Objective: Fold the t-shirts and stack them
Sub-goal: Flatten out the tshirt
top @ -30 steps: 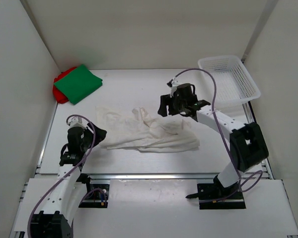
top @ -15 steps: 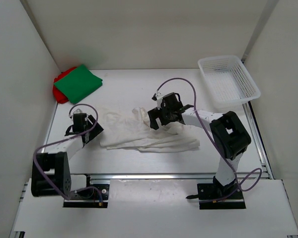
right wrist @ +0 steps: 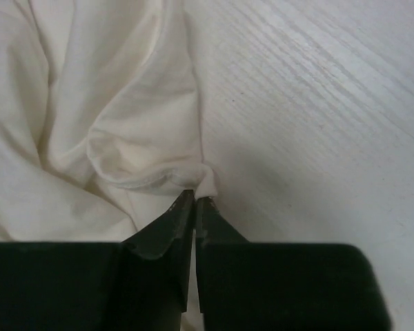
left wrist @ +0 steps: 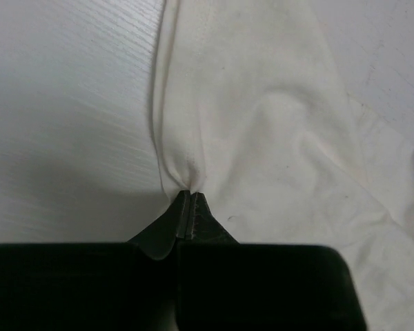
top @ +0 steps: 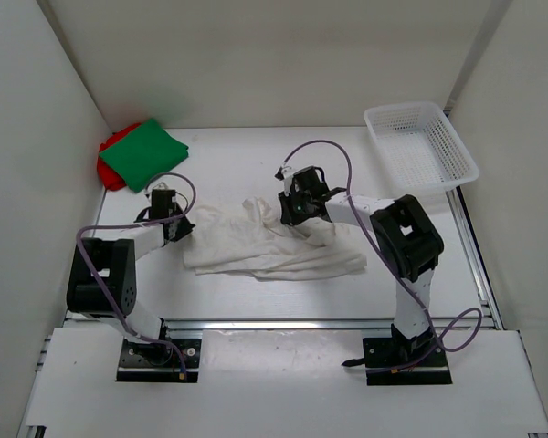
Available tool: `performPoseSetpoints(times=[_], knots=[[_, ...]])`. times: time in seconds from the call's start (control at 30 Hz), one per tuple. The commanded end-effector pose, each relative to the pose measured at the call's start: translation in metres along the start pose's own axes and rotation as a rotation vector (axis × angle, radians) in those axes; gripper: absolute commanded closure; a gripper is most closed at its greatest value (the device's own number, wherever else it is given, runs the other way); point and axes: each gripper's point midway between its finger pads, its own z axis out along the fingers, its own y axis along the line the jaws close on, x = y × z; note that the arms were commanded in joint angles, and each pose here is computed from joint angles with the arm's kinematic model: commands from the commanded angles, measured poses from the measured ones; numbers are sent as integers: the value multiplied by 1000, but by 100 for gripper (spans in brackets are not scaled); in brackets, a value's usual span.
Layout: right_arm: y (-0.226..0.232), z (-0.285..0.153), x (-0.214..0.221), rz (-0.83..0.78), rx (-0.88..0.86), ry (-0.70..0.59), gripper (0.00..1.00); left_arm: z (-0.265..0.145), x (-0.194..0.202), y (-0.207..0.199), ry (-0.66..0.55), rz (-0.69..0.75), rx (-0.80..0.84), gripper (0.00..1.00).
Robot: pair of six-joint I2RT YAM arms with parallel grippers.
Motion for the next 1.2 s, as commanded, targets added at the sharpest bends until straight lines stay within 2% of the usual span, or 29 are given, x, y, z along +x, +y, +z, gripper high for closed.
performPoseSetpoints(times=[0.0, 0.13, 0.3, 0.43, 0.5, 0.53, 0.57, 0.6, 0.67, 0.73, 0.83, 0.9, 1.0, 1.03, 1.1, 1.13, 1.17], knots=[[2, -10, -34, 27, -6, -77, 100, -10, -26, -16, -86, -4, 53, 100], [-10, -65, -85, 79, 37, -238, 100, -47, -72, -51, -199, -30, 182, 100], [-13, -178, -163, 95, 120, -486, 100, -123, -154, -95, -363, -30, 323, 100], [-3, -252, -192, 70, 210, -598, 99, -183, -177, -110, -454, -29, 417, 100], [12, -298, -204, 29, 240, -677, 100, -205, -189, -104, -483, -69, 472, 100], [17, -301, -203, 28, 261, -677, 100, -218, -193, -98, -511, -79, 477, 100], [28, -324, -207, 12, 289, -711, 100, -238, -202, -97, -549, -80, 502, 100], [56, -379, -212, -32, 343, -781, 100, -287, -220, -99, -614, -77, 544, 100], [73, -400, -215, -51, 344, -820, 100, -309, -227, -104, -646, -62, 560, 100], [98, -442, -219, -75, 338, -899, 100, -350, -239, -115, -708, -45, 604, 100], [128, -475, -217, -112, 350, -943, 100, -395, -254, -125, -775, -35, 642, 100], [156, -483, -212, -152, 334, -956, 100, -410, -256, -130, -790, -14, 636, 100], [160, -499, -210, -156, 419, -994, 100, -430, -259, -130, -836, -1, 611, 100], [149, -498, -211, -152, 462, -995, 100, -430, -258, -129, -837, 3, 606, 100], [137, -480, -220, -167, 417, -968, 100, -427, -254, -128, -831, 16, 591, 100], [98, -471, -225, -92, 482, -948, 99, -416, -255, -125, -827, 20, 572, 100], [104, -451, -227, -136, 351, -908, 100, -394, -250, -121, -783, 7, 554, 100]])
